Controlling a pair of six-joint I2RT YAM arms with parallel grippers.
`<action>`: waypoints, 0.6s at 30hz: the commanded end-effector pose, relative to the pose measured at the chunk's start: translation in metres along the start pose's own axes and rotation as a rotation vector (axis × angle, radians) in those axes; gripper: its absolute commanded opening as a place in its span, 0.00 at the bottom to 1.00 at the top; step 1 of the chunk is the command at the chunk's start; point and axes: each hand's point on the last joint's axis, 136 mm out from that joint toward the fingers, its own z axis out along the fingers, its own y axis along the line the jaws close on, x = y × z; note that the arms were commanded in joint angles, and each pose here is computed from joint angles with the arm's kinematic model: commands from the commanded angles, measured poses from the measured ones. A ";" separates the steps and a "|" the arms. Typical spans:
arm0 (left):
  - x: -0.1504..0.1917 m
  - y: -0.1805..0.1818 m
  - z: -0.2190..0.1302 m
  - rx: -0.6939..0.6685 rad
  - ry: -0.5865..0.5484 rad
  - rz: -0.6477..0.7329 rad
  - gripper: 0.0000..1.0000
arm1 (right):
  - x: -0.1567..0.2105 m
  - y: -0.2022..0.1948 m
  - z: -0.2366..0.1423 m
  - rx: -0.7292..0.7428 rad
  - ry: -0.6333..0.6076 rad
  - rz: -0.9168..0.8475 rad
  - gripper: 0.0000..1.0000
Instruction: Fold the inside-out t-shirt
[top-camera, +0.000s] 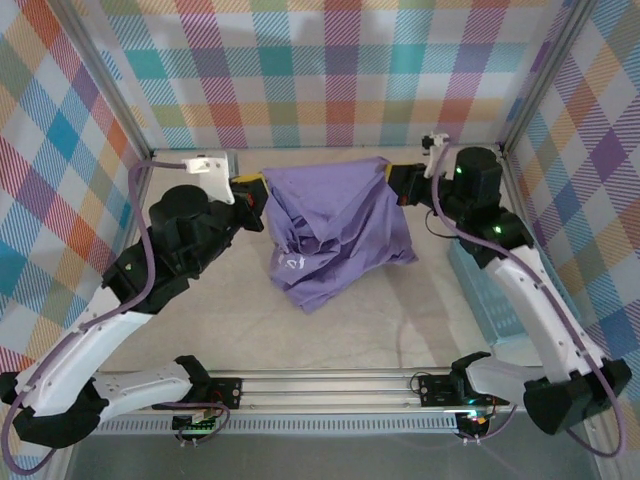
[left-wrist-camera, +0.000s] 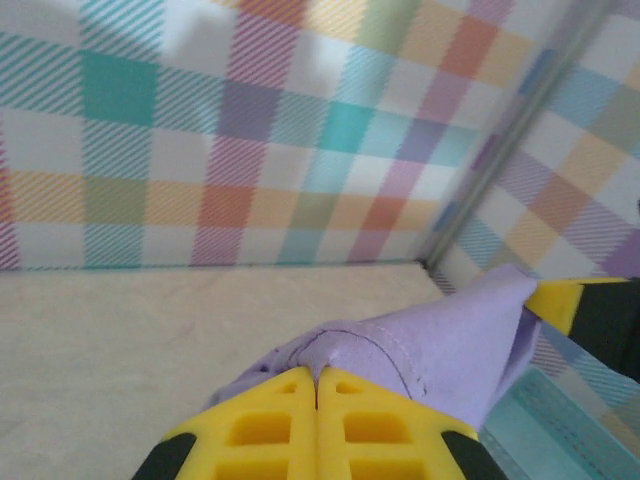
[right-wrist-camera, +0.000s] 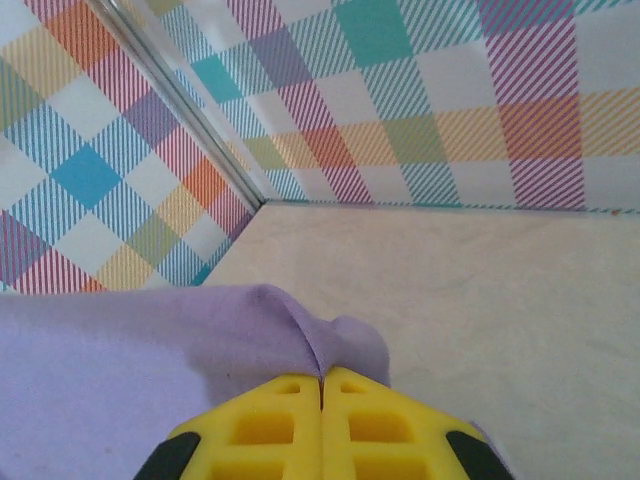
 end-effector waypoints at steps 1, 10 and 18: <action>0.088 0.061 0.049 -0.287 0.259 0.010 0.00 | 0.061 -0.045 0.064 0.067 0.244 0.081 0.00; 0.184 0.173 0.085 -0.540 0.533 -0.184 0.00 | 0.146 -0.115 0.115 0.317 0.551 0.167 0.55; 0.226 0.223 0.095 -0.662 0.663 -0.226 0.00 | 0.222 -0.058 0.085 0.271 0.626 0.104 0.63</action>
